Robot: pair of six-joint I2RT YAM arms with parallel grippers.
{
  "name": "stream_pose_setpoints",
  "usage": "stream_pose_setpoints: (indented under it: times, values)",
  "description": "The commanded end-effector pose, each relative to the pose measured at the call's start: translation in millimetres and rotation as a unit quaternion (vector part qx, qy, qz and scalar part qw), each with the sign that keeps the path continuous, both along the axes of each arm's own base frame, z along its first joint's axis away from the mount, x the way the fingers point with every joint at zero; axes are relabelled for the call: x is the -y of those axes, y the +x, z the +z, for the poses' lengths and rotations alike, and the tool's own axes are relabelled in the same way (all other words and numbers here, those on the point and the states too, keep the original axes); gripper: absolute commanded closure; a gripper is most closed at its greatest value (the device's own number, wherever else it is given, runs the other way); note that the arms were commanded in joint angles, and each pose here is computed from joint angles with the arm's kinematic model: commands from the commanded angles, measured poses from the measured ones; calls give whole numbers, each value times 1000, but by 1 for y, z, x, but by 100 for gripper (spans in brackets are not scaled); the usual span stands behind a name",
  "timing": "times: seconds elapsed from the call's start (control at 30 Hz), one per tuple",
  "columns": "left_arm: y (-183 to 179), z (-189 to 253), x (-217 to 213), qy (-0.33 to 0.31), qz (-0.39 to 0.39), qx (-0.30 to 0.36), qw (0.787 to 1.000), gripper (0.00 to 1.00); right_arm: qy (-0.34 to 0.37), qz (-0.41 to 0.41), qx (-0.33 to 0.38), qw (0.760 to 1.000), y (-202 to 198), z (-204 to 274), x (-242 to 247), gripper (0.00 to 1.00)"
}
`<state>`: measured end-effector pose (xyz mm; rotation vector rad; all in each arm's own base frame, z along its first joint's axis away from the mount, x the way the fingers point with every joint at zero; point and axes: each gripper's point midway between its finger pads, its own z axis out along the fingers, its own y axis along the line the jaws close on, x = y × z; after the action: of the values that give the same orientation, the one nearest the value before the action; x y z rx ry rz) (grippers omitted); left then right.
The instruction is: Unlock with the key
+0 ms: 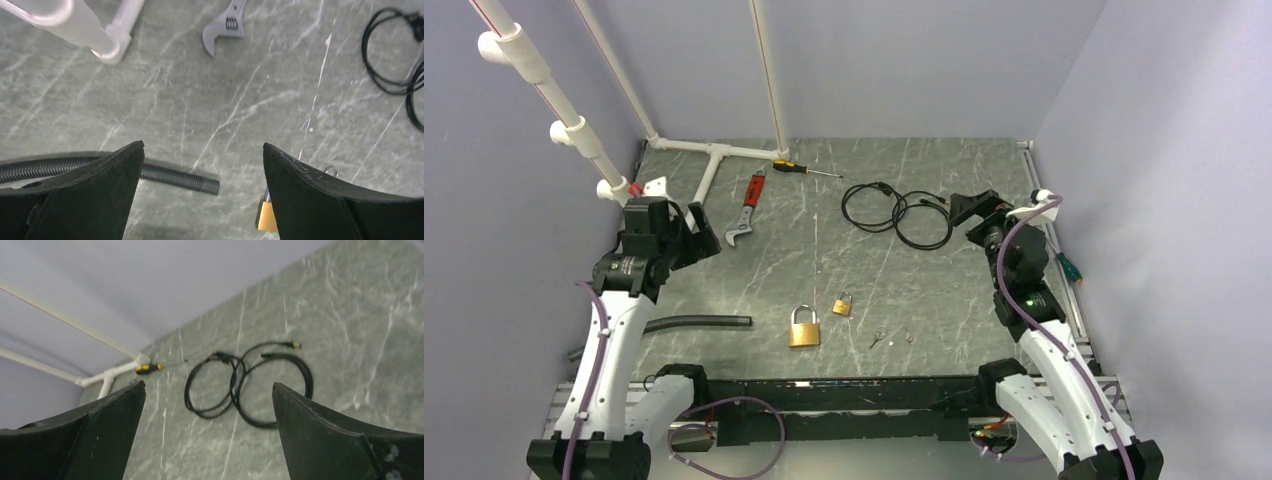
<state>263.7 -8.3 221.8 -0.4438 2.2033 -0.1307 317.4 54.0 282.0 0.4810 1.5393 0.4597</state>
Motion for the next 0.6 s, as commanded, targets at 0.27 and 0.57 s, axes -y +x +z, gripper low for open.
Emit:
stream_pose_setpoints:
  times: [0.27,0.57]
  values:
    - [5,-32,42,-56,-119,-55,990,15,40,106,-190,975,-25,-77,-46,0]
    - [2,-34,55,-73,-144,-61,985,16,-30,102,-380,919,-78,-155,-64,1]
